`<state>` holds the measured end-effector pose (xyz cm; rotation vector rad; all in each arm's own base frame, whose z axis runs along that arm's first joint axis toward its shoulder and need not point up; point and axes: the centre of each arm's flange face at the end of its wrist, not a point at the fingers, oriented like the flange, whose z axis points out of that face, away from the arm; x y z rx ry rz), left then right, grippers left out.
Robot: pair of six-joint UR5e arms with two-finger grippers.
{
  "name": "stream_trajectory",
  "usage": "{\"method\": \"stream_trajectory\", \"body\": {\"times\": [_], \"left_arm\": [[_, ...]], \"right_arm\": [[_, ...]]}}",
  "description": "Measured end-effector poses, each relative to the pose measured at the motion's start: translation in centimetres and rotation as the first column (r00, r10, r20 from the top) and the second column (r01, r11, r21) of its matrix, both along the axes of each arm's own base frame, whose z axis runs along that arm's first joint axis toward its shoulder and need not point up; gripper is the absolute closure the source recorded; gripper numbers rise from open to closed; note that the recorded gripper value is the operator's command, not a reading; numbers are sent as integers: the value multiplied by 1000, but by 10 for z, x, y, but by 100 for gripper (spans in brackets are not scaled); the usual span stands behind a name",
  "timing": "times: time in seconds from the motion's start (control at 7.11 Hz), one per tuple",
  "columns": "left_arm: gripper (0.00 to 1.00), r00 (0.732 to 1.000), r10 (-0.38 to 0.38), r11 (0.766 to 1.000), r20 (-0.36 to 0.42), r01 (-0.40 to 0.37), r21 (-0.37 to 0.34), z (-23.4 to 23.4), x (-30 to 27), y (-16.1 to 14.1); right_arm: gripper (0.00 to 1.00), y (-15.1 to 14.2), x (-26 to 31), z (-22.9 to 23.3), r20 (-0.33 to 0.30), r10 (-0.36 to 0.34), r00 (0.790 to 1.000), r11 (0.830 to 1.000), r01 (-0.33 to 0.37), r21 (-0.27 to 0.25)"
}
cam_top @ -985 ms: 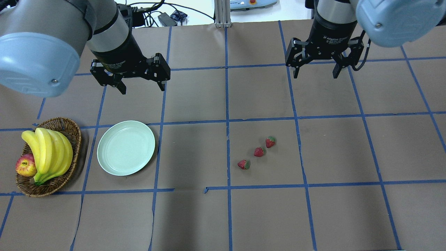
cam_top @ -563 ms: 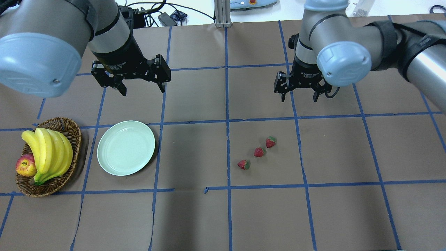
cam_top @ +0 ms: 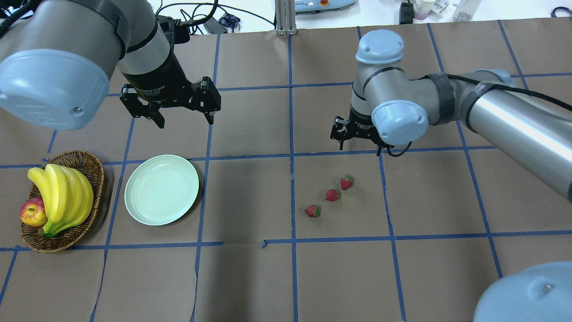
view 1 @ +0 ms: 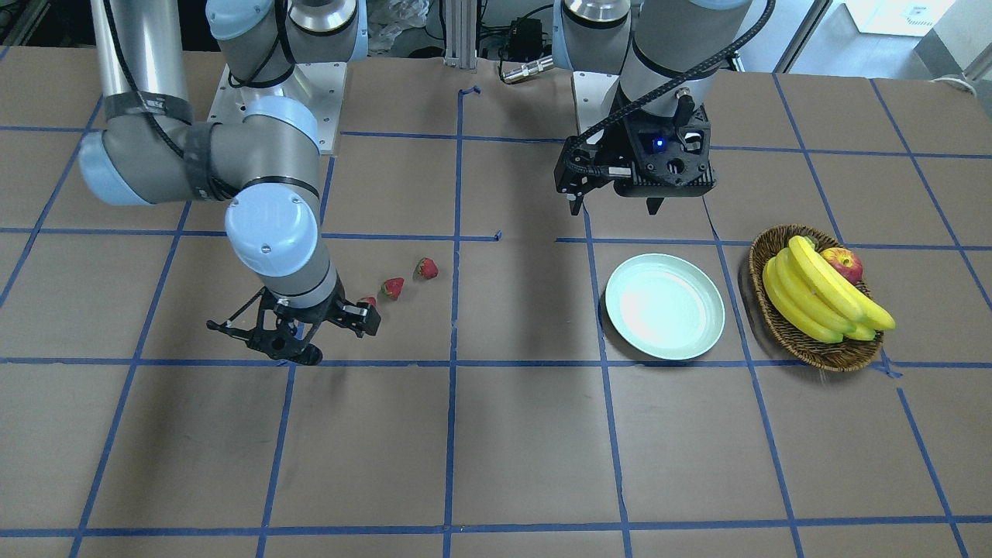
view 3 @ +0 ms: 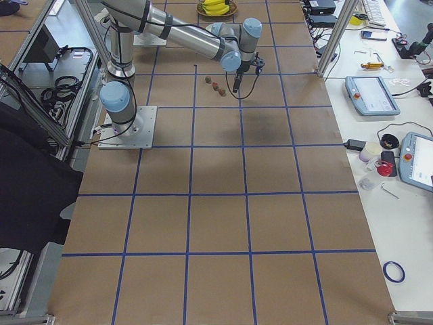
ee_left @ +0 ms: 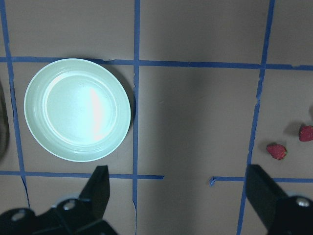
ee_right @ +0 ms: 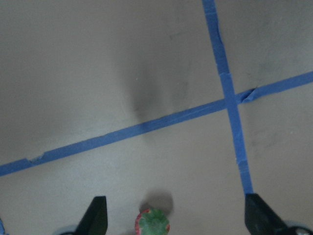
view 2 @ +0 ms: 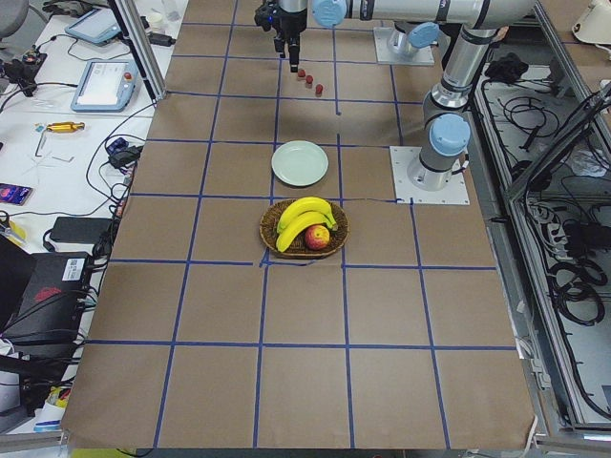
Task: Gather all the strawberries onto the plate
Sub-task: 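Lower the right gripper down over the three red strawberries, then close the right gripper on the strawberry farthest from the robot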
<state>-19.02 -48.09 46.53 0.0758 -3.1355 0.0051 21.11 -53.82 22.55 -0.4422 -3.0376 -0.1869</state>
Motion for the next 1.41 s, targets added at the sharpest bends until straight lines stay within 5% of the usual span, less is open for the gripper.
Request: {"method": "stream_trajectory", "body": {"times": [0.42, 0.56, 0.7, 1.13, 1.41], "left_arm": [[0, 1000, -2, 1000, -1, 2, -1, 0, 0, 0], [0, 1000, 0, 1000, -1, 0, -2, 0, 0, 0], [0, 1000, 1, 1000, -1, -1, -2, -1, 0, 0], [0, 1000, 4, 1000, -1, -4, -4, -2, 0, -2], [0, 1000, 5, 1000, -2, -5, -5, -1, 0, -2]], "right_arm": [[4, 29, 10, -42, -19, -65, 998, 998, 64, -13], [23, 34, 9, -48, -25, -93, 995, 996, 92, -7], [30, 38, 9, -53, -29, -110, 994, 994, 110, 0], [40, 46, 10, -59, -22, -126, 992, 992, 127, 20], [72, 47, 11, -58, -21, -131, 991, 991, 131, 21]]}}
